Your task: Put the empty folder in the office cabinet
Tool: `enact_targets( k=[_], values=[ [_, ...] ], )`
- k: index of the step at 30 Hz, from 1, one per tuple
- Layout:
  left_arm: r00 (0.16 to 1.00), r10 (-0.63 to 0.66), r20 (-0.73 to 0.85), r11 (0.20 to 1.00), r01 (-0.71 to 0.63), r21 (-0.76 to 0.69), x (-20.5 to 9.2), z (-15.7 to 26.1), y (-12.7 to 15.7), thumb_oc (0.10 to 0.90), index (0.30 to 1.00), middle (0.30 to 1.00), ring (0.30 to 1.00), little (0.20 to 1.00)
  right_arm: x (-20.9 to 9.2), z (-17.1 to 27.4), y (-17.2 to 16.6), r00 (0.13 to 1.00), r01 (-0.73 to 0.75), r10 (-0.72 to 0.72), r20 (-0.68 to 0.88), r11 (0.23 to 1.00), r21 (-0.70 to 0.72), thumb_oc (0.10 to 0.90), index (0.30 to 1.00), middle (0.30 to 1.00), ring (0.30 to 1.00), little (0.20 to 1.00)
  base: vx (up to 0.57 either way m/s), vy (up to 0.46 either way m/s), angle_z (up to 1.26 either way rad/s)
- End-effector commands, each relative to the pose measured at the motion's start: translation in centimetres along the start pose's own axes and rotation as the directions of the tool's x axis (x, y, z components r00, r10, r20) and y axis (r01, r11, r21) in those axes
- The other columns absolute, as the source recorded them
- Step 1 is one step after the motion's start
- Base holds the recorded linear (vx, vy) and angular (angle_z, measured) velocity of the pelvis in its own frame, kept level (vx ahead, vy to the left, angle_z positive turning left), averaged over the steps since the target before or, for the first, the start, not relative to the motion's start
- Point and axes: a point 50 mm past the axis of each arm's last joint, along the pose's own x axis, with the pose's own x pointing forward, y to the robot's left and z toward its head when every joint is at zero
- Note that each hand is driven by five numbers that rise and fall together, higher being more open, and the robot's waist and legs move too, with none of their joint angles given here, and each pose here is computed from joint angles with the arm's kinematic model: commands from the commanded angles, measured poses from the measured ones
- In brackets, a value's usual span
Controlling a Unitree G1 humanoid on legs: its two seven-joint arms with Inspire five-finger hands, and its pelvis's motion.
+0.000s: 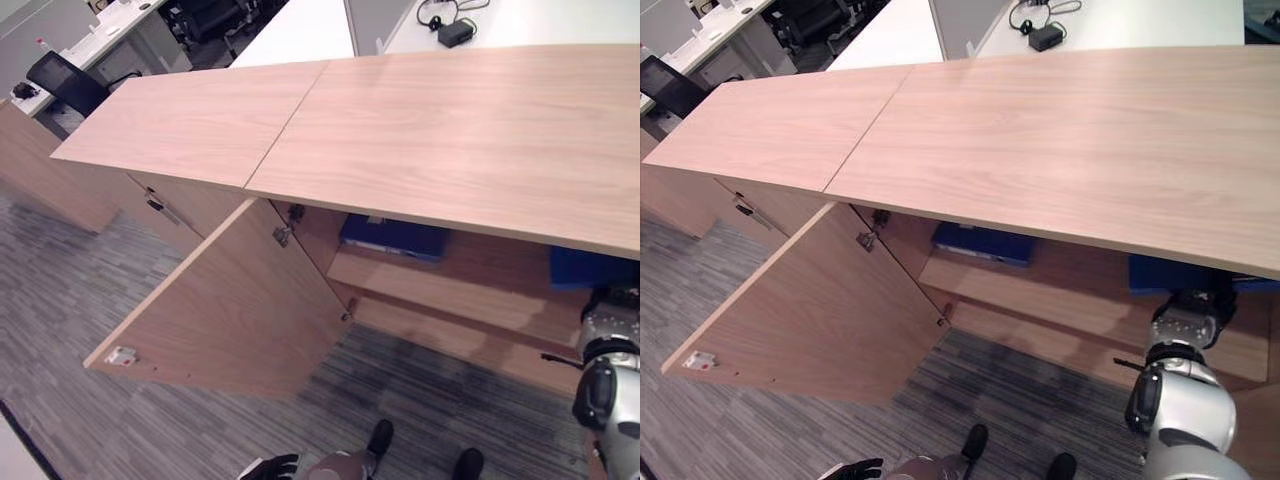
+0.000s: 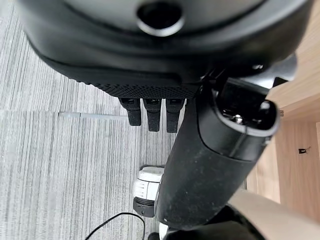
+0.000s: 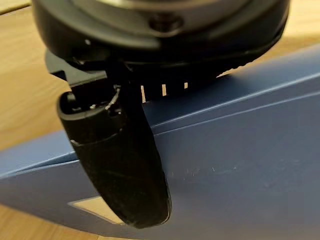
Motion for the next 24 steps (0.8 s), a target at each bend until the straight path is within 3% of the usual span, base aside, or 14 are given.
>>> enact_targets(
  k=[1, 6, 8, 13, 23, 24],
  values=[
    [0.999, -0.014, 0.047, 0.992, 0.008, 0.127, 0.1, 1.5, 1.6, 0.8, 0.9, 0.9, 0.9, 0.9, -0.6, 4.2, 8.2, 0.962, -0.245, 0.244, 0.124, 0.969, -0.002, 0.4, 0.3, 0.3, 0.3, 0.3, 0.03, -0.012, -0.06],
    [0.995, -0.031, 0.099, 0.992, 0.018, 0.127, 0.0, 2.6, 1.7, 0.8, 0.9, 0.9, 0.9, 0.9, -1.6, 6.3, 12.3, 0.931, -0.326, 0.326, 0.163, 0.945, -0.027, 0.4, 0.3, 0.3, 0.3, 0.3, 0.02, -0.017, -0.11],
    [0.994, -0.008, 0.108, 0.994, -0.004, 0.11, -0.6, 2.6, 3.1, 0.8, 0.9, 0.9, 0.9, 0.9, -2.5, 7.3, 14.7, 0.908, -0.375, 0.374, 0.186, 0.926, -0.031, 0.4, 0.3, 0.3, 0.3, 0.3, -0.04, -0.039, -0.2],
    [0.993, 0.045, 0.114, 0.99, -0.06, 0.128, -0.2, 3.3, 4.0, 0.8, 0.9, 0.9, 0.9, 0.9, -4.3, 6.8, 18.4, 0.877, -0.445, 0.445, 0.182, 0.895, -0.039, 0.4, 0.3, 0.3, 0.3, 0.3, 0.02, -0.05, -0.15],
    [0.974, 0.144, 0.176, 0.987, -0.155, 0.052, 0.1, 5.1, 5.3, 0.8, 0.9, 0.9, 0.9, 0.9, -6.7, 6.2, 22.0, 0.849, -0.501, 0.493, 0.19, 0.865, -0.009, 0.4, 0.3, 0.3, 0.3, 0.3, 0.03, -0.023, -0.07],
    [0.971, 0.149, 0.189, 0.987, -0.159, 0.036, 0.1, 5.4, 5.3, 0.8, 0.9, 0.9, 0.9, 0.9, -6.9, 6.3, 22.3, 0.85, -0.499, 0.486, 0.203, 0.867, 0.015, 0.728, 0.792, 0.792, 0.792, 0.792, 0.06, -0.028, 0.13]
  ],
)
